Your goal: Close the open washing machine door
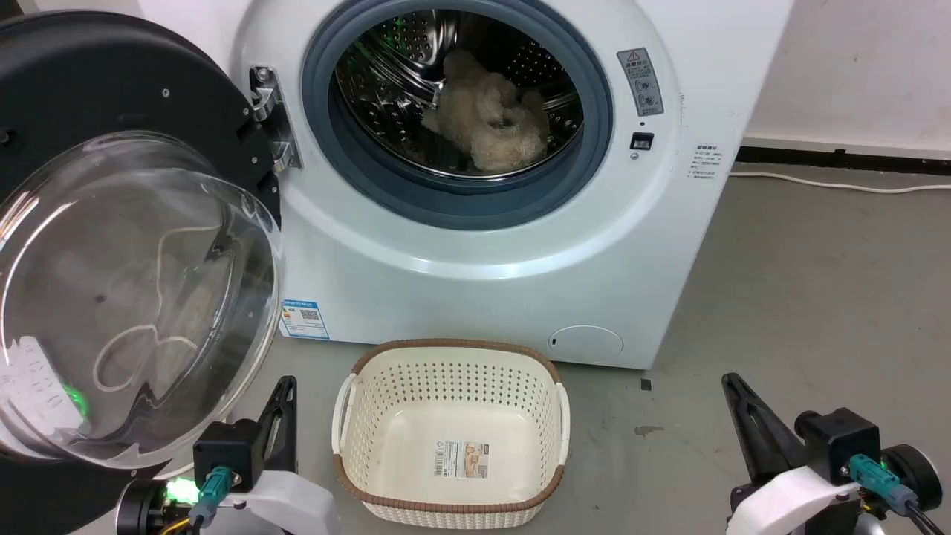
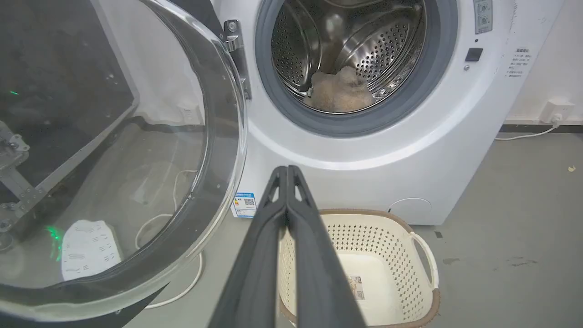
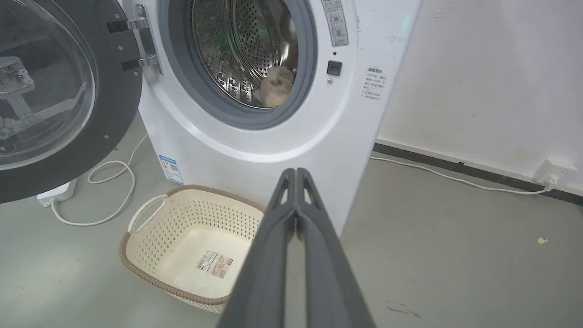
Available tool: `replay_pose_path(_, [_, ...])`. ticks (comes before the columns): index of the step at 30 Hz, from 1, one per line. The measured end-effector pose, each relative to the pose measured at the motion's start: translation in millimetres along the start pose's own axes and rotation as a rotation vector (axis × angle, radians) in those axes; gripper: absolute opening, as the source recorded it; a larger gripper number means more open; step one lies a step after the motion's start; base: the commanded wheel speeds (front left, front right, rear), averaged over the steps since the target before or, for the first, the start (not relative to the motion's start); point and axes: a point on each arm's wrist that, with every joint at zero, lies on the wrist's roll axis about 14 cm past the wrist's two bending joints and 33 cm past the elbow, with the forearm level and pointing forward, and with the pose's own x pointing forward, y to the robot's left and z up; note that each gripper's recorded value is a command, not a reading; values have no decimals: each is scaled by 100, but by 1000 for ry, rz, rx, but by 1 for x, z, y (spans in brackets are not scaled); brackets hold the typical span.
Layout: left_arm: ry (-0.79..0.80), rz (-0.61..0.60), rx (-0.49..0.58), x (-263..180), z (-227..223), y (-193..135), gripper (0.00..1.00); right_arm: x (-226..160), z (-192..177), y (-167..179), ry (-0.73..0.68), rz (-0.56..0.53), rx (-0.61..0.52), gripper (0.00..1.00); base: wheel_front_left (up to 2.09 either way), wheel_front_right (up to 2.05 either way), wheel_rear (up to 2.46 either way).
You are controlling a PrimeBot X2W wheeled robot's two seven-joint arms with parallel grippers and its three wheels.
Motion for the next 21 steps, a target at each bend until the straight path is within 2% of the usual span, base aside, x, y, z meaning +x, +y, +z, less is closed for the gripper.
replay_pose_path(21, [0, 0, 0, 0, 0, 0, 0, 0, 0, 0, 0, 0, 0, 0, 0, 0, 0])
